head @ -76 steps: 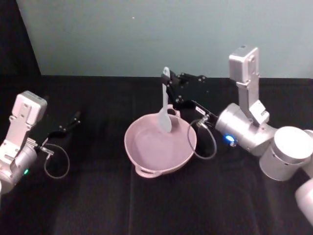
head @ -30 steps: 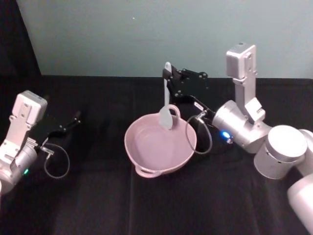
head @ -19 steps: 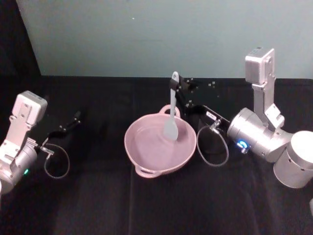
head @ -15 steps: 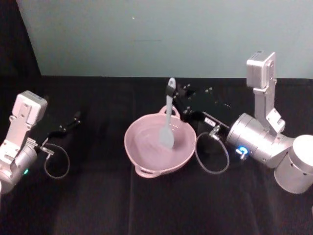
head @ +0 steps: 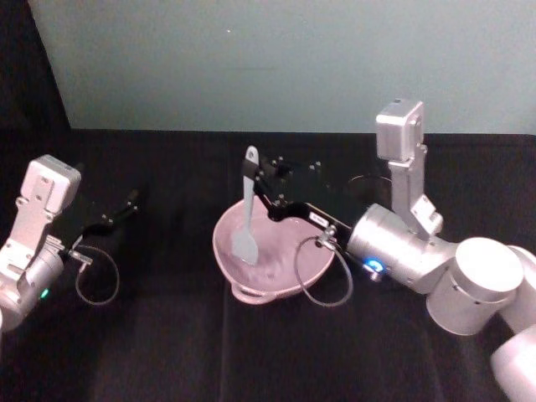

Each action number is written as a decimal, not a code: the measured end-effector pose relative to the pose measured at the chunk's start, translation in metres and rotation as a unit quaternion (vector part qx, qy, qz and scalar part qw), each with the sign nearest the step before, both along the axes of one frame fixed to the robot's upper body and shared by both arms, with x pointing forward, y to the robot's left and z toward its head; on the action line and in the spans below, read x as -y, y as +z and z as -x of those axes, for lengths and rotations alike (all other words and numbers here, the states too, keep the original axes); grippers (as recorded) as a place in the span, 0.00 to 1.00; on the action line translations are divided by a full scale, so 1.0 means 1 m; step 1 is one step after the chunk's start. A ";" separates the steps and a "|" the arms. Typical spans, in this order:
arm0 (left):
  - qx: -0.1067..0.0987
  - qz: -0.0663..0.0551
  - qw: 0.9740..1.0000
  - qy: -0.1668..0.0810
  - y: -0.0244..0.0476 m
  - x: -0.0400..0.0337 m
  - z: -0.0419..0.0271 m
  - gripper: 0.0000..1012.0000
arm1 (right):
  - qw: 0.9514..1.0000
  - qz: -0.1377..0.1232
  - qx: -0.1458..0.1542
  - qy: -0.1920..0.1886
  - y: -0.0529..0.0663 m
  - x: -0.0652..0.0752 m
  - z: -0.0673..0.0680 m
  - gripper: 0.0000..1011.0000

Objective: Use the one hand to pick up the spoon and stir the clear water in the bowl.

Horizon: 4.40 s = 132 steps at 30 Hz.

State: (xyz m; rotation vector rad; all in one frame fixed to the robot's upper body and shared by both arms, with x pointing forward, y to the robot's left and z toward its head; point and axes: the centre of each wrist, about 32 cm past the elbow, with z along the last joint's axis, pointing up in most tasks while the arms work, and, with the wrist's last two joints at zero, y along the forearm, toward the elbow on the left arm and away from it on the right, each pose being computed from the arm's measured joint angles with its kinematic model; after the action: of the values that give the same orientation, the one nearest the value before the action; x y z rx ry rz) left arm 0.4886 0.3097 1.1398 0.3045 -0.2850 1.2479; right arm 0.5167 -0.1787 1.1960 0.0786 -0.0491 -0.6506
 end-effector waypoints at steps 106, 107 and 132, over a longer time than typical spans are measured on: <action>0.000 0.000 1.000 0.000 0.0000 0.0000 0.0000 1.00 | 0.999 -0.021 0.008 -0.049 -0.021 -0.018 -0.006 0.11; 0.000 0.000 1.000 0.000 0.0000 0.0000 0.0000 1.00 | 0.998 -0.021 0.011 -0.054 -0.021 -0.018 -0.008 0.11; 0.000 0.000 1.000 0.000 0.0000 0.0000 0.0000 1.00 | 0.994 0.008 0.048 -0.098 -0.007 0.023 0.002 0.11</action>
State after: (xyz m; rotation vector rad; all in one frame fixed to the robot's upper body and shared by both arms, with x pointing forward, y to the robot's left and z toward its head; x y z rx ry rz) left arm 0.4886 0.3097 1.1398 0.3045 -0.2850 1.2479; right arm 0.5150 -0.2016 1.1887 0.0906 -0.1554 -0.8432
